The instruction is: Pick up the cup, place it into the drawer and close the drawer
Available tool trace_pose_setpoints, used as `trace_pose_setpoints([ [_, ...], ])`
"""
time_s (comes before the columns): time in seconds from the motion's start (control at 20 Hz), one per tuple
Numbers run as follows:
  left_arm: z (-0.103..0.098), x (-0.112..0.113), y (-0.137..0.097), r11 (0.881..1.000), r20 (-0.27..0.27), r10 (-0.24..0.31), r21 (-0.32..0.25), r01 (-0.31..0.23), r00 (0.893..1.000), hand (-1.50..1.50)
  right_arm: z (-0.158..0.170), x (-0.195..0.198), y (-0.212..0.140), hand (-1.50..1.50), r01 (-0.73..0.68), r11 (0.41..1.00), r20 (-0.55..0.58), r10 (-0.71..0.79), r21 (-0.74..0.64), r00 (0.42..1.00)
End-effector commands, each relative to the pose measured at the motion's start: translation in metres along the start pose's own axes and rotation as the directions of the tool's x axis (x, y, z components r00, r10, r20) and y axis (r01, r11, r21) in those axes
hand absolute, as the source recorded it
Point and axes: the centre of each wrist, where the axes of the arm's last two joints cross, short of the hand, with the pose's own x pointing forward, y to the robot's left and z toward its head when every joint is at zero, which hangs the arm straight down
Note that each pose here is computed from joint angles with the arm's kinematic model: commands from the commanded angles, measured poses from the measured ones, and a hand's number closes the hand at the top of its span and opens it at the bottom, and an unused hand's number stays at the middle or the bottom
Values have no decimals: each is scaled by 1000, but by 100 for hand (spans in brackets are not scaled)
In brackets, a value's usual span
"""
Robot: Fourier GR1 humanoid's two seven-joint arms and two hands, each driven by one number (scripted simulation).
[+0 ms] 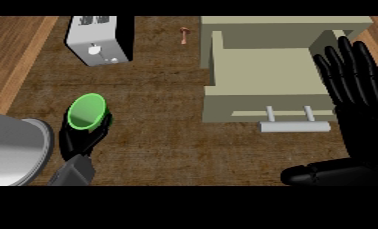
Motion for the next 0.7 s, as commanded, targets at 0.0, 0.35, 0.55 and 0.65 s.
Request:
trace_pose_setpoints([
  [0.0, -10, 3, -9, 999, 76, 30, -39, -27, 997, 150, 8, -13, -6, -150, 11, 1000, -15, -11, 7, 1000],
  [0.35, -17, 6, -8, 999, 177, -20, -42, 28, 984, 150, 11, -4, -3, -150, 11, 1000, -4, -11, -12, 1000],
  [0.55, -7, 1, -27, 955, 77, 52, -296, -27, 996, 150, 5, -4, -10, -150, -14, 1000, -14, 14, -7, 1000],
  [0.65, -7, 5, -11, 940, 81, 36, -340, -7, 996, 150, 21, -8, -19, -150, -9, 1000, -19, 9, -1, 1000],
])
